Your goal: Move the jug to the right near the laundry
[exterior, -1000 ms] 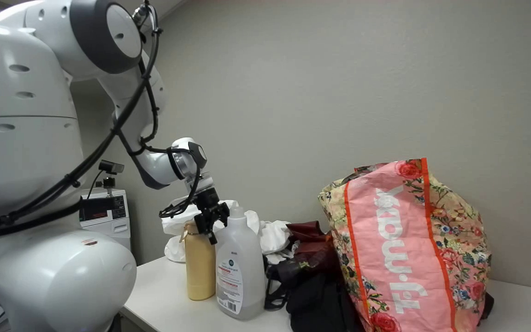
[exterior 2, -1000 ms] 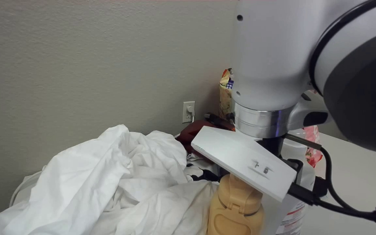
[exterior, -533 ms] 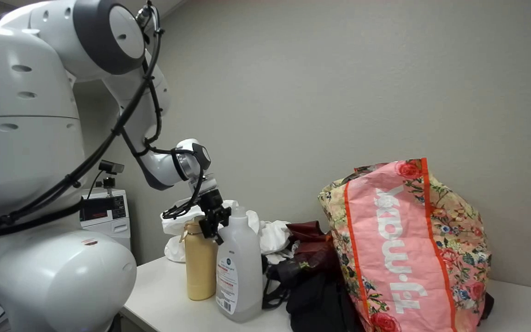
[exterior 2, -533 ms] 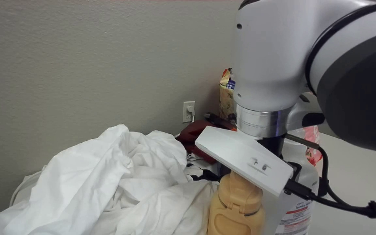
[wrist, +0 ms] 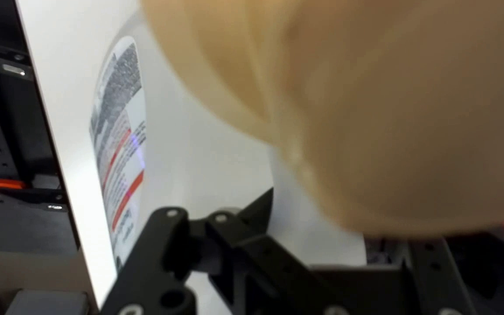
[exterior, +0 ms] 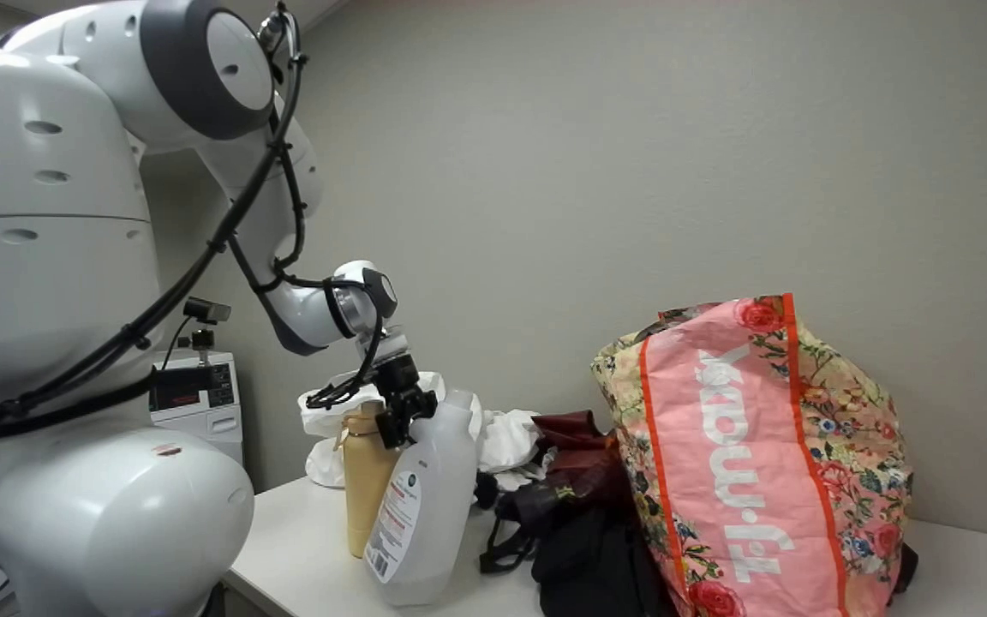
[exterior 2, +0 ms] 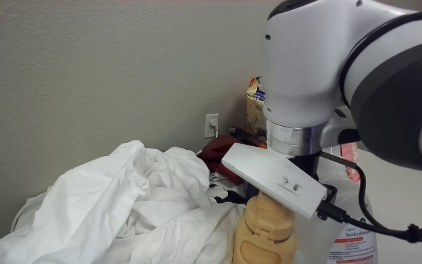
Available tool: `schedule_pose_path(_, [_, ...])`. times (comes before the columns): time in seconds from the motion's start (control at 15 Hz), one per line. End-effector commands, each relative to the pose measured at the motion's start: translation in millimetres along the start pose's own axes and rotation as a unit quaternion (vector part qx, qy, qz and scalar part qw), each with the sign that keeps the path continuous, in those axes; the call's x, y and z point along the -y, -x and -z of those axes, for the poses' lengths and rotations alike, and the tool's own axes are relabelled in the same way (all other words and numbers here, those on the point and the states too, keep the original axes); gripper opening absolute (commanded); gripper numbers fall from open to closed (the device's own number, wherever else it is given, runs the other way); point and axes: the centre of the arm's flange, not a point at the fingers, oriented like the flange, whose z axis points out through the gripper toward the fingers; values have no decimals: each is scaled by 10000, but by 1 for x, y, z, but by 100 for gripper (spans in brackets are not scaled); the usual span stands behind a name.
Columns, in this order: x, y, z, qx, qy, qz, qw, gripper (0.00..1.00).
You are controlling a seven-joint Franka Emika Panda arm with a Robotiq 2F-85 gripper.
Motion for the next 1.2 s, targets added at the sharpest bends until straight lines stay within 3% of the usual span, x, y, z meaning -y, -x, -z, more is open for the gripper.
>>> schedule_pose_path(0.0, [2,-5,2,-94,32,-321,9994,15])
schedule_pose_path(0.67, [12,-79,15,-148,-31,-1169,9930,9])
schedule_pose_path(0.93, [8,-118,21,-291,-48,-1510,9881,0])
schedule_pose_path(1.13, [1,-146,28,-423,-59,-1749,9837,2])
